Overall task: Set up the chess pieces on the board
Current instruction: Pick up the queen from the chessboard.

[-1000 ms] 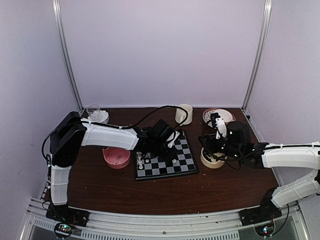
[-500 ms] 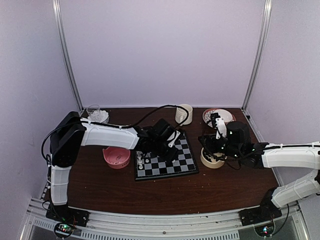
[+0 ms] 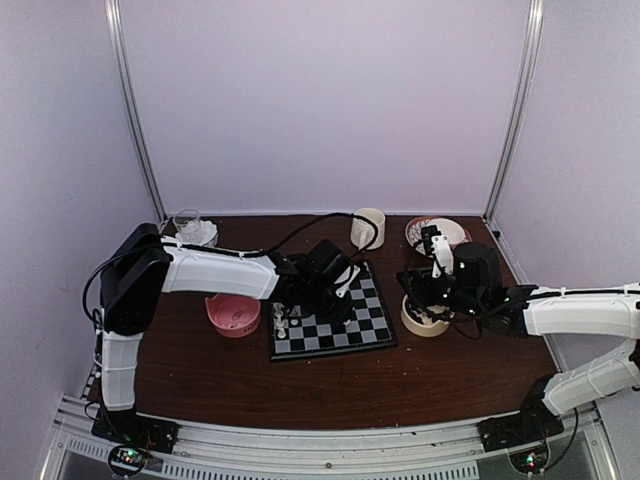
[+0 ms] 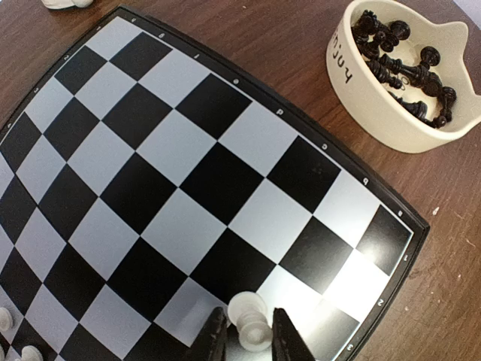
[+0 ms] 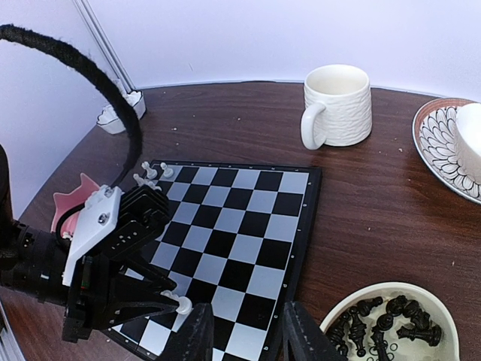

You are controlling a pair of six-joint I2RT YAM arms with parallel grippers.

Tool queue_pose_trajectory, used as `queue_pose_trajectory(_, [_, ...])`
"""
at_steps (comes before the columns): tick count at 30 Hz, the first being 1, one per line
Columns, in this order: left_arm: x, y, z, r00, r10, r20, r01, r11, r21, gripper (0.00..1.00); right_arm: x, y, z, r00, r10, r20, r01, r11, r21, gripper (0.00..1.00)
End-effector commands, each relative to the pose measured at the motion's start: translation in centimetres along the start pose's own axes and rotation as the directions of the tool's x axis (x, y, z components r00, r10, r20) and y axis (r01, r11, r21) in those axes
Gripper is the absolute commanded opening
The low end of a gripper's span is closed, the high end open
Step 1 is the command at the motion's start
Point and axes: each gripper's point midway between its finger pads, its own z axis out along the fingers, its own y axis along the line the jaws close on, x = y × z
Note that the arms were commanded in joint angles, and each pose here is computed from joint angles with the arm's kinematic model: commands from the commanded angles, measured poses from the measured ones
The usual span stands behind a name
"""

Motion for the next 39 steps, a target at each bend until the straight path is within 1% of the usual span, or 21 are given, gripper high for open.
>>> queue_pose_trajectory(1, [-1.7, -0.5, -0.7, 0.999, 0.005, 0.041, -0.005, 1.000, 0.002, 0.20, -0.4, -0.5, -0.2, 1.000, 0.003, 0.019, -0.004, 1.000, 0.019, 0.34])
queue_pose_trajectory(5, [-1.9, -0.5, -0.9, 0.999, 0.006, 0.040, -0.006, 1.000, -0.001, 0.15, -0.5, -0.5, -0.2, 1.000, 0.005, 0.020, -0.005, 1.000, 0.019, 0.34])
queue_pose_trajectory(9, [-1.9, -0.4, -1.2, 0.999, 0.005, 0.037, -0.005, 1.000, -0.008, 0.12, -0.4, -0.5, -0.2, 1.000, 0.006, 0.019, -0.006, 1.000, 0.020, 0.34])
queue_pose_trajectory(17, [-2.5, -0.1, -2.8, 0.998, -0.009, 0.064, 0.010, 1.000, -0.020, 0.11, -0.5, -0.4, -0.2, 1.000, 0.006, 0.019, -0.006, 1.000, 0.016, 0.34])
queue_pose_trajectory(23, [-3.1, 0.7, -4.9, 0.996, -0.014, 0.092, 0.020, 0.998, -0.066, 0.10, -0.5, -0.4, -0.2, 1.000, 0.007, 0.019, -0.007, 1.000, 0.014, 0.34])
queue_pose_trajectory(32, [-4.0, 3.0, -9.7, 0.987, -0.029, 0.158, 0.052, 0.989, -0.140, 0.10, -0.5, -0.4, -0.3, 1.000, 0.008, 0.020, -0.008, 1.000, 0.010, 0.34])
queue_pose_trajectory(39, [-3.3, 7.1, -12.6, 0.978, -0.080, 0.192, 0.116, 0.976, -0.186, 0.09, -0.4, -0.3, -0.2, 1.000, 0.008, 0.016, -0.008, 1.000, 0.005, 0.34])
